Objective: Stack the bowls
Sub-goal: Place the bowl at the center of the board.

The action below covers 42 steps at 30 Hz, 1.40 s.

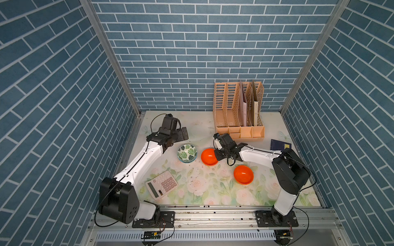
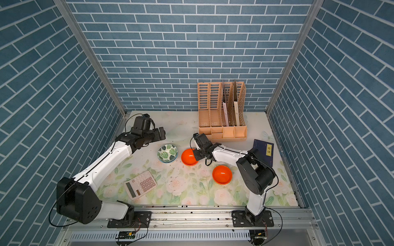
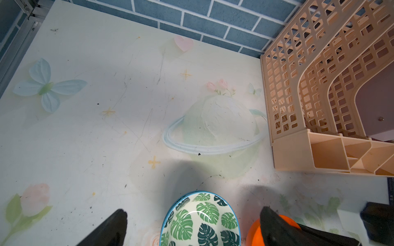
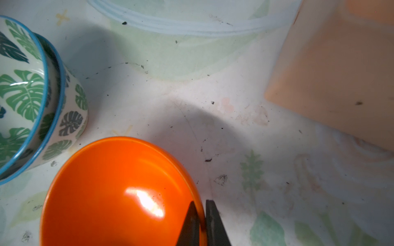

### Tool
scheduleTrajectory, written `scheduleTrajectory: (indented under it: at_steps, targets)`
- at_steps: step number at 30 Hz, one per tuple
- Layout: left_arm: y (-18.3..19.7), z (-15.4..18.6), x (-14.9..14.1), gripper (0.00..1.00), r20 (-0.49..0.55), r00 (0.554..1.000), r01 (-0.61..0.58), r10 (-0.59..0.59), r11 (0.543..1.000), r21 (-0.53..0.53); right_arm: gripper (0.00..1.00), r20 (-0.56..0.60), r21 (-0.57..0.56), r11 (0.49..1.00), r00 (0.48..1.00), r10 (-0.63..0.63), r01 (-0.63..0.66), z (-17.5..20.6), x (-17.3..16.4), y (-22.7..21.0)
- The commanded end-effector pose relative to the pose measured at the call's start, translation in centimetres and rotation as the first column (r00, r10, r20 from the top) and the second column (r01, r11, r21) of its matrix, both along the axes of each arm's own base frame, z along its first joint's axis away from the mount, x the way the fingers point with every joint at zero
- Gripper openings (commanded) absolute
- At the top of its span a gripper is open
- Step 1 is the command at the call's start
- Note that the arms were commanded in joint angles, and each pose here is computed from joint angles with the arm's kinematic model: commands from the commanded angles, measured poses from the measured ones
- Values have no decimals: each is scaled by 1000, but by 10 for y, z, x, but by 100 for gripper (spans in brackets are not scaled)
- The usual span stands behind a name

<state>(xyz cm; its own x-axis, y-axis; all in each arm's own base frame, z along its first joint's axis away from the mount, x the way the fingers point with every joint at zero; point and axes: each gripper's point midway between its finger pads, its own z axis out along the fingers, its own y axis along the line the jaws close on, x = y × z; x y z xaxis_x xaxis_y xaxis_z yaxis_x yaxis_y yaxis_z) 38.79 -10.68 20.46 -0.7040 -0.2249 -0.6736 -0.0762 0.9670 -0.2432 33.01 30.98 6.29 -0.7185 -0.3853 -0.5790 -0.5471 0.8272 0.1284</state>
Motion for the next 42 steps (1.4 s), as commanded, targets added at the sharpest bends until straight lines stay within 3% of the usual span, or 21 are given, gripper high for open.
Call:
scheduleTrajectory:
  at_steps: [1, 16, 21, 35, 39, 42]
  targets:
    - [2, 2, -4, 99, 7, 1000, 3, -3, 1000, 14, 1, 13, -1, 1000, 1000, 3, -3, 2, 8, 0]
    - [2, 0, -3, 100, 5, 1000, 0, 0, 1000, 16, 4, 29, 21, 1000, 999, -22, 22, 0, 16, -4]
    - [4, 1, -4, 100, 7, 1000, -3, 3, 1000, 21, 9, 34, 28, 999, 999, -20, 19, 4, 16, -4]
    - [3, 1, -3, 100, 9, 1000, -3, 3, 1000, 20, 8, 7, 28, 1000, 1000, -5, 5, 0, 5, -7]
    - [2, 2, -2, 100, 10, 1000, -3, 3, 1000, 17, 14, 7, 28, 1000, 1000, -5, 5, -1, 5, -7]
    - [3, 3, -3, 100, 12, 1000, -3, 3, 1000, 18, 27, 6, 27, 1000, 1000, -8, 8, -3, 5, -7]
